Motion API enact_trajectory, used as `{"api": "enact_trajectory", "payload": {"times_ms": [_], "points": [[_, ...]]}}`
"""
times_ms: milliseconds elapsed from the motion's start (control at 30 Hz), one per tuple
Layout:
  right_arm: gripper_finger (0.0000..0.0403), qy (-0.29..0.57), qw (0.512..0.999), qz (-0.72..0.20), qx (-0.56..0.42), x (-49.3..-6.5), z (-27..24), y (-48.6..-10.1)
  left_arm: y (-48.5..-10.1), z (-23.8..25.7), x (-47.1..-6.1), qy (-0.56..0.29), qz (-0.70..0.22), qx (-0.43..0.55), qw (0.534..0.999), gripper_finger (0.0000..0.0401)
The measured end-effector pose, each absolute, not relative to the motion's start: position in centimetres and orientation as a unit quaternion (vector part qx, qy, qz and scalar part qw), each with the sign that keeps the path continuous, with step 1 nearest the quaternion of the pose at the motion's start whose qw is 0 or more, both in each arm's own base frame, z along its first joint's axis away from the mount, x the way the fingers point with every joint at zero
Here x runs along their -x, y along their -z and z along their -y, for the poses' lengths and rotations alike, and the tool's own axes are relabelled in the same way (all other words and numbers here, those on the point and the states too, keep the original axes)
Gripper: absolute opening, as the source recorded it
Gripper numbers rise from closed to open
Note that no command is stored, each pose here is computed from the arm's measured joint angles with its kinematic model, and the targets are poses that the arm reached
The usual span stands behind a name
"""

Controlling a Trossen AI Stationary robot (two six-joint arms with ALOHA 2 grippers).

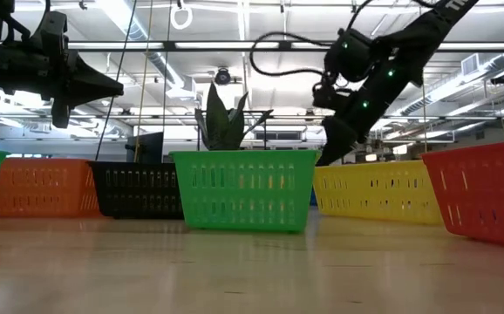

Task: Stack baskets by color
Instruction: Adjust the top black bin

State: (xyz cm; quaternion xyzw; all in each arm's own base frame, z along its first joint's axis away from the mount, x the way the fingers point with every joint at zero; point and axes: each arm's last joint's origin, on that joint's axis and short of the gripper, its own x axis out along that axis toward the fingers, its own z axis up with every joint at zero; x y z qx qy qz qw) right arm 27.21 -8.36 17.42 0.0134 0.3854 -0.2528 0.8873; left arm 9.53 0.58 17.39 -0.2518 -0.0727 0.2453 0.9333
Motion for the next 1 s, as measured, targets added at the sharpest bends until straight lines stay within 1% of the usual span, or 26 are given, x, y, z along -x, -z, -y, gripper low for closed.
{"api": "enact_trajectory", "payload": {"times_ms": [167, 333, 467, 600, 700, 800, 867, 933, 1000], "points": [[0.0001, 0.183, 0.923, -0.339, 0.007, -28.9, 3.8, -18.1, -17.4, -0.6, -9.5, -0.245, 0.073, 0.252, 0.933, 0.0037], [0.0001, 0.119, 0.957, -0.266, 0.007, -29.9, -0.9, -19.3, -17.4, -0.6, -9.5, -0.246, 0.071, 0.247, 0.935, 0.003], [0.0001, 0.051, 0.969, -0.241, -0.011, -29.9, -4.3, -19.7, -17.5, -0.6, -9.5, -0.249, 0.081, 0.251, 0.932, 0.0029], [0.0001, -0.004, 0.975, -0.224, -0.004, -29.9, -7.4, -20.8, -18.5, -0.6, -9.4, -0.241, 0.128, 0.258, 0.927, 0.0035], [0.0002, -0.035, 0.978, -0.206, 0.019, -30.1, -9.0, -22.0, -20.0, -0.4, -9.2, -0.196, 0.149, 0.225, 0.943, 0.0035], [0.0002, -0.053, 0.979, -0.194, 0.04, -30.1, -9.9, -22.7, -21.3, 0.1, -9.2, -0.101, 0.158, 0.171, 0.967, 0.003], [0.0002, -0.058, 0.978, -0.195, 0.045, -30.0, -10.2, -22.8, -21.9, 0.4, -9.2, -0.05, 0.177, 0.145, 0.972, 0.0026], [0.0002, -0.06, 0.978, -0.196, 0.046, -30.0, -10.4, -22.8, -22.2, 0.4, -9.5, -0.044, 0.188, 0.159, 0.968, 0.0022], [0.0002, -0.061, 0.975, -0.207, 0.047, -29.9, -10.5, -22.6, -21.9, 0.5, -10.1, -0.054, 0.143, 0.156, 0.976, 0.0017]]}}
